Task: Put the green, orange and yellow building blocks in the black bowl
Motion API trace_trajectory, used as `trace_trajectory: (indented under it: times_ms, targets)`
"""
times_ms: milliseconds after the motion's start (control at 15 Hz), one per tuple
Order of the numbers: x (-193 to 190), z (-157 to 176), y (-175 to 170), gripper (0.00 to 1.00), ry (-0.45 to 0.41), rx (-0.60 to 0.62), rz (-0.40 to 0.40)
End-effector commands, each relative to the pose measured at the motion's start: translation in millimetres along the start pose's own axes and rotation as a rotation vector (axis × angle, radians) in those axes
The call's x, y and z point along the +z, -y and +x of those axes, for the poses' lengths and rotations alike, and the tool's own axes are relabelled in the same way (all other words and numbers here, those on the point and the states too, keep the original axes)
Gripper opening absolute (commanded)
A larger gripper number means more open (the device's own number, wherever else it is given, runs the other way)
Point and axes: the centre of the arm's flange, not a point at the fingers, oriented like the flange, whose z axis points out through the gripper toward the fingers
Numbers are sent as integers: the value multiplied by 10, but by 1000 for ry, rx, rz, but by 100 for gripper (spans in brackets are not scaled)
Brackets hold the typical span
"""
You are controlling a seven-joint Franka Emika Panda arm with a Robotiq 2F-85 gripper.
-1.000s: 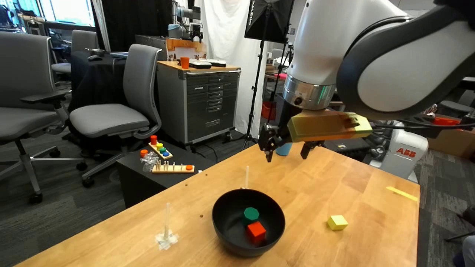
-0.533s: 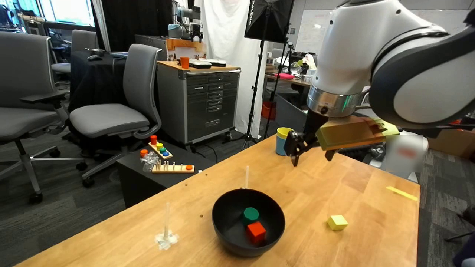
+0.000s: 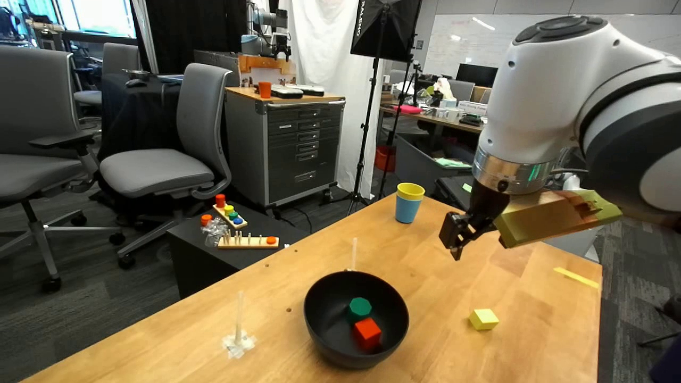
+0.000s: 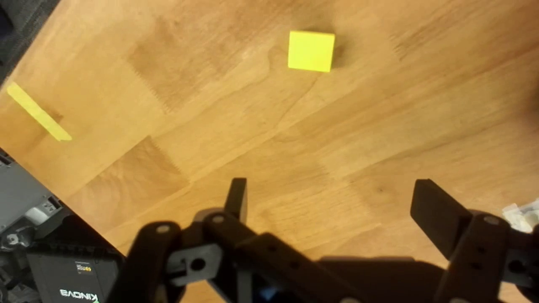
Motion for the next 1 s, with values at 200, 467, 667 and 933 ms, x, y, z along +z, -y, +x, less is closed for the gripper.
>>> trace_trajectory:
  times_ms: [200,467,667,933]
  targets:
    - [150,-307,-354,100,-42,12,-21]
    - [325,-379,-474,100,-79,23,-13]
    - [422,-417,-519,100,-34,70,-9]
    - [548,-463,-483,100,34,124,-18]
